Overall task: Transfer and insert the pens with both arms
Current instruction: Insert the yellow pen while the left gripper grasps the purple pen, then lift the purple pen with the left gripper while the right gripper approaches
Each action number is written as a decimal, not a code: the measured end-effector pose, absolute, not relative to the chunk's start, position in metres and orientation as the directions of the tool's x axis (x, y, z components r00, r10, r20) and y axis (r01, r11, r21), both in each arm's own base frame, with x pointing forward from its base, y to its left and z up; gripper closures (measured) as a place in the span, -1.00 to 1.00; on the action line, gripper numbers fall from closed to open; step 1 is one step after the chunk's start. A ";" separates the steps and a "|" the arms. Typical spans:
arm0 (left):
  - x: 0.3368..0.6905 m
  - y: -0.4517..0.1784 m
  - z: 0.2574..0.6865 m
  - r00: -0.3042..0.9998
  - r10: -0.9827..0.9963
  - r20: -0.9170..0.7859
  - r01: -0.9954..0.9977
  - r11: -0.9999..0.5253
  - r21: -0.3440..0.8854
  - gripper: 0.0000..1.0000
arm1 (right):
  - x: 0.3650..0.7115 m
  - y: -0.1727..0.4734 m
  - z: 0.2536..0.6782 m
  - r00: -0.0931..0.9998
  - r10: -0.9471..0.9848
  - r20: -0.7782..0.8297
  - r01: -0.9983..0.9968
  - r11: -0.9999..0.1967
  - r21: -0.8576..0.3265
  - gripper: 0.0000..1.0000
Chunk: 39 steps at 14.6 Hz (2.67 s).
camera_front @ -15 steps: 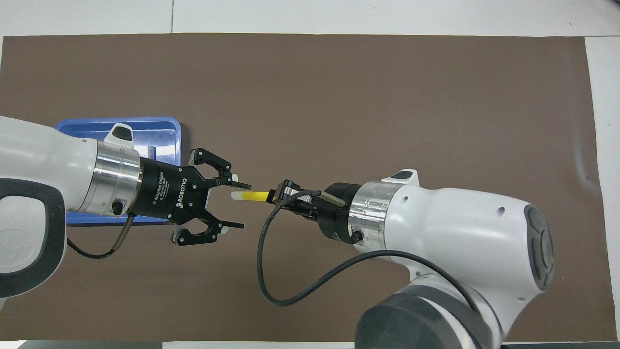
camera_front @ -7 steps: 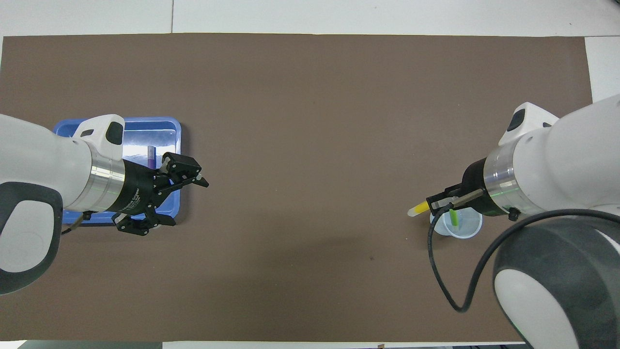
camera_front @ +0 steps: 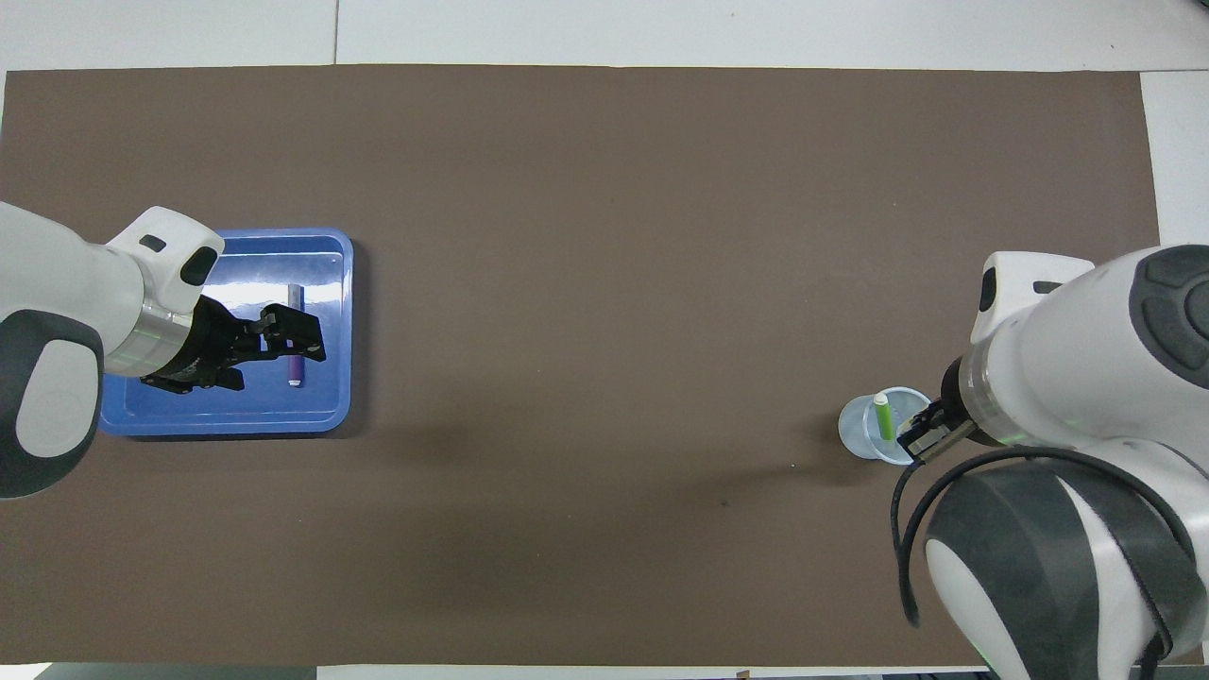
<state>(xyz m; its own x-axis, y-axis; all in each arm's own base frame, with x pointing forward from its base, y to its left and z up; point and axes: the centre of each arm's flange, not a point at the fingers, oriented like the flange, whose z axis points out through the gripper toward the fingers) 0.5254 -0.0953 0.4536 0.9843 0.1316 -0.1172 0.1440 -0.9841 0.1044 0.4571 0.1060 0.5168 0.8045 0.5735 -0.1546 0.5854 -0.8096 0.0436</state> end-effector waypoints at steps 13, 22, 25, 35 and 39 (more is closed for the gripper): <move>0.560 -0.049 0.326 0.984 -0.177 -0.030 -0.176 -0.983 0.041 -0.82 | 0.449 0.116 0.528 0.813 0.581 -0.046 0.581 -0.814 0.000 -1.00; 0.565 -0.051 0.301 0.983 -0.183 -0.020 -0.182 -0.982 0.042 -0.53 | 0.463 0.206 0.576 0.979 -0.192 -0.064 -0.192 -0.783 -0.592 -1.00; 0.566 -0.051 0.302 0.983 -0.184 -0.014 -0.183 -0.982 0.041 -0.12 | 0.453 0.264 0.587 0.914 -0.385 -0.124 -0.369 -0.668 -0.647 -1.00; 0.577 -0.051 0.325 0.983 -0.174 -0.049 -0.172 -0.984 0.045 0.67 | 0.447 0.286 0.584 0.868 -0.463 -0.180 -0.459 -0.606 -0.650 -1.00; 0.585 -0.059 0.394 0.984 0.023 -0.179 0.028 -0.999 0.028 0.67 | 0.446 0.286 0.579 0.866 -0.464 -0.185 -0.464 -0.609 -0.644 -1.00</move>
<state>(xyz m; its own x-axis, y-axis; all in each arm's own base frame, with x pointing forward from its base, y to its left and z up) 0.5854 -0.0594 0.3939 0.9836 0.0231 -0.1789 0.0284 -0.9992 0.0276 0.4461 0.2861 0.5790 0.8661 -0.4644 -0.1850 -0.4639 -0.6088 -0.6436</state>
